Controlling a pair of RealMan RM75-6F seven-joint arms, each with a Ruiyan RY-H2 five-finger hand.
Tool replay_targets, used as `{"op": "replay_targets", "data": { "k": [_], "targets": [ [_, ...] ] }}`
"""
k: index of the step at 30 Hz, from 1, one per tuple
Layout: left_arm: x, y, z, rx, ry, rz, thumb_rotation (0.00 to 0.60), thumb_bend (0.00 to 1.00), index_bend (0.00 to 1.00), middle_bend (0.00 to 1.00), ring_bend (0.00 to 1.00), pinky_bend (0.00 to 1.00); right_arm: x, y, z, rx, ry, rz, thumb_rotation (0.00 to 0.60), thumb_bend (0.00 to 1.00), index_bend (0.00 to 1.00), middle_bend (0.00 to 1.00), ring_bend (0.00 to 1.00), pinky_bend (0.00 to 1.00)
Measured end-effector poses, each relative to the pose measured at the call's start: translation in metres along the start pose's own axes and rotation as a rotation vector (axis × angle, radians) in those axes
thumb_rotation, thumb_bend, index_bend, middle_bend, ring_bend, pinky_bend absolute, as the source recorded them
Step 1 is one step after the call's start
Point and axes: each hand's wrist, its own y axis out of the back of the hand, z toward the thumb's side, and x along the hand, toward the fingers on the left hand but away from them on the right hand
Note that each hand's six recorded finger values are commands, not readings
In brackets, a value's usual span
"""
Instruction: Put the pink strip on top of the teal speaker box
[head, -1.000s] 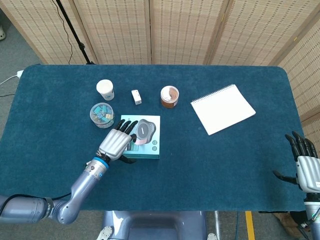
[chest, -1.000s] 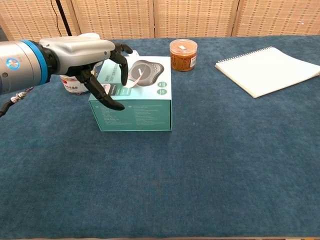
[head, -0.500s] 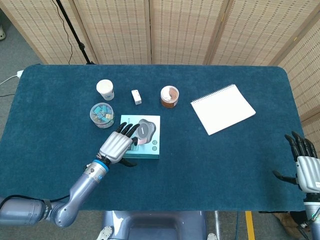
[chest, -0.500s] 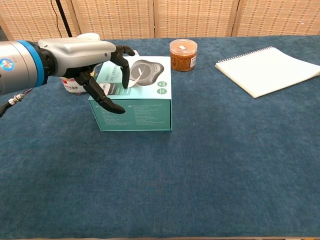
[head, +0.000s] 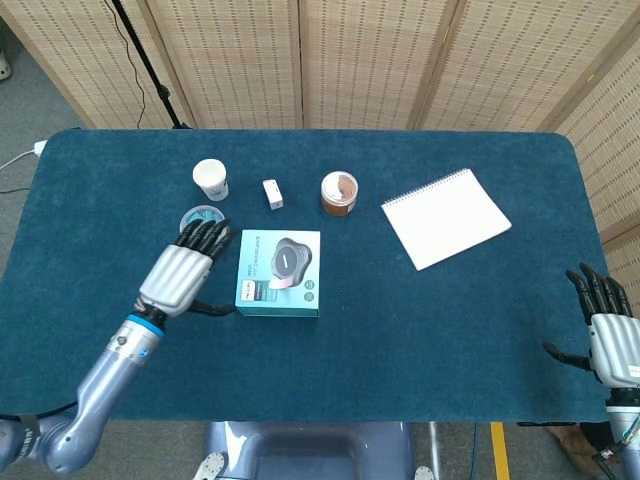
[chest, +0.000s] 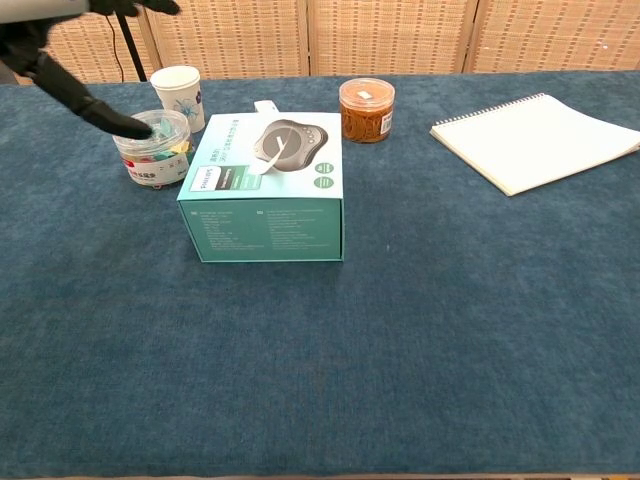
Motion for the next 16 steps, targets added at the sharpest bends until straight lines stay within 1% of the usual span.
{"op": "replay_targets", "data": {
  "k": [1, 2, 4, 7, 12, 15, 16],
  "targets": [
    [-0.008, 0.002, -0.012, -0.002, 0.029, 0.008, 0.459, 0.0, 0.0, 0.0, 0.0, 0.0, 0.0, 0.0, 0.001, 0.002, 0.003, 0.0, 0.6, 0.0, 0.0, 0.0, 0.0, 0.0],
    [-0.013, 0.003, -0.02, -0.005, 0.047, 0.011, 0.477, 0.0, 0.0, 0.0, 0.0, 0.0, 0.001, 0.0, 0.001, 0.005, 0.004, 0.001, 0.6, 0.0, 0.0, 0.0, 0.0, 0.0],
    [-0.027, 0.002, -0.035, -0.017, 0.078, 0.018, 0.539, 0.0, 0.0, 0.0, 0.0, 0.0, 0.001, -0.001, 0.001, 0.01, 0.006, 0.002, 0.6, 0.0, 0.0, 0.0, 0.0, 0.0],
    [-0.045, 0.001, -0.058, -0.04, 0.126, 0.029, 0.598, 0.0, 0.0, 0.0, 0.0, 0.0, 0.001, -0.002, 0.002, 0.021, 0.009, 0.004, 0.6, 0.0, 0.0, 0.0, 0.0, 0.0],
    [-0.075, -0.006, -0.1, -0.074, 0.214, 0.056, 0.6, 0.0, 0.0, 0.0, 0.0, 0.0, 0.002, -0.004, 0.001, 0.048, 0.007, 0.007, 0.6, 0.0, 0.0, 0.0, 0.0, 0.0],
    [-0.097, -0.011, -0.127, -0.107, 0.273, 0.097, 0.6, 0.0, 0.0, 0.0, 0.0, 0.0, 0.001, -0.004, 0.0, 0.069, 0.002, 0.005, 0.6, 0.0, 0.0, 0.0, 0.0, 0.0],
    [-0.106, -0.013, -0.138, -0.113, 0.288, 0.121, 0.6, 0.0, 0.0, 0.0, 0.0, 0.0, 0.001, -0.004, 0.0, 0.073, 0.001, 0.003, 0.6, 0.0, 0.0, 0.0, 0.0, 0.0]
  ]
}}
